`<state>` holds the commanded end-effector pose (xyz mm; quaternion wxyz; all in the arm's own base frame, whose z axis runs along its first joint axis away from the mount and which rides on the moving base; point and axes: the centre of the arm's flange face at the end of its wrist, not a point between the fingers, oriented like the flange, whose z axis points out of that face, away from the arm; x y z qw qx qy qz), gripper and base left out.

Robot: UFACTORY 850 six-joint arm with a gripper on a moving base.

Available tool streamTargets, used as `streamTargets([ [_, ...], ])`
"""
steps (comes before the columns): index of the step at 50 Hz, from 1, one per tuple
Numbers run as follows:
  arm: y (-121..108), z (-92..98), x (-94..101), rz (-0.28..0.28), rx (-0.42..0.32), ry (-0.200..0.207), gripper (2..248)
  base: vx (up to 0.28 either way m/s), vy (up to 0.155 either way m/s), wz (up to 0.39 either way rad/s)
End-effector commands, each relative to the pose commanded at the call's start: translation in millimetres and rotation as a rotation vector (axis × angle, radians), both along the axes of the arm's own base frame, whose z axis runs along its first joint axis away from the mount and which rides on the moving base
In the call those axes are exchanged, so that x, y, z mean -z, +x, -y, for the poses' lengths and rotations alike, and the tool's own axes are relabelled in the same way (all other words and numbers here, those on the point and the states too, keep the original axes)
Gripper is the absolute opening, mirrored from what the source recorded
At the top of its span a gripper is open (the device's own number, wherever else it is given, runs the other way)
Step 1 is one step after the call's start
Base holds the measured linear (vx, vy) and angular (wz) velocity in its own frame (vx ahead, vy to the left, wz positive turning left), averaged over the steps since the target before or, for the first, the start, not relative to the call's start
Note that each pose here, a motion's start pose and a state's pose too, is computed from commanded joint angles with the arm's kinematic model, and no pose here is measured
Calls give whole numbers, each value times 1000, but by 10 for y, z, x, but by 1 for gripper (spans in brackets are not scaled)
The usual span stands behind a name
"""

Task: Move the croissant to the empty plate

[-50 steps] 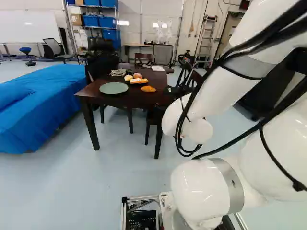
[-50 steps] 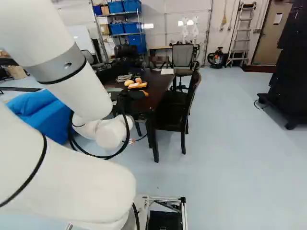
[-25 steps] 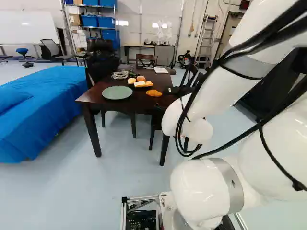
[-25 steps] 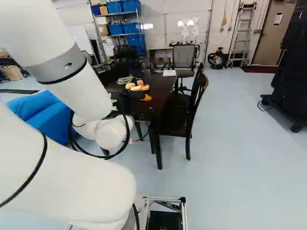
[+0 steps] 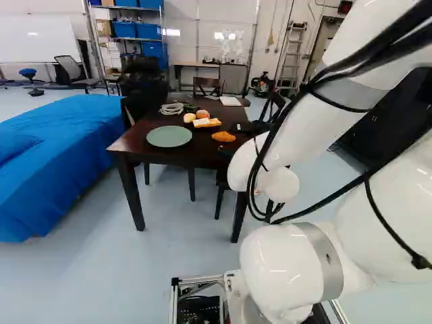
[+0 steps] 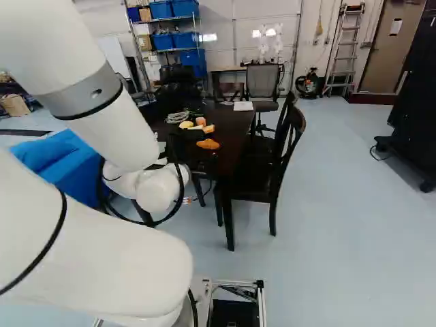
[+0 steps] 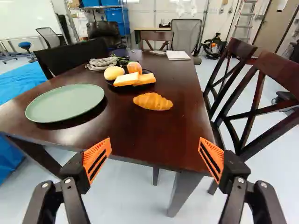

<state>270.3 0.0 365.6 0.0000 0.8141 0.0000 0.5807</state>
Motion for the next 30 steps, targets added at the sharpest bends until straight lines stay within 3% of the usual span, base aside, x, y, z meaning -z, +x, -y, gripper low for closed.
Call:
streamTargets([
  [30,0,0,0,0,0,0,247,0,0,0],
])
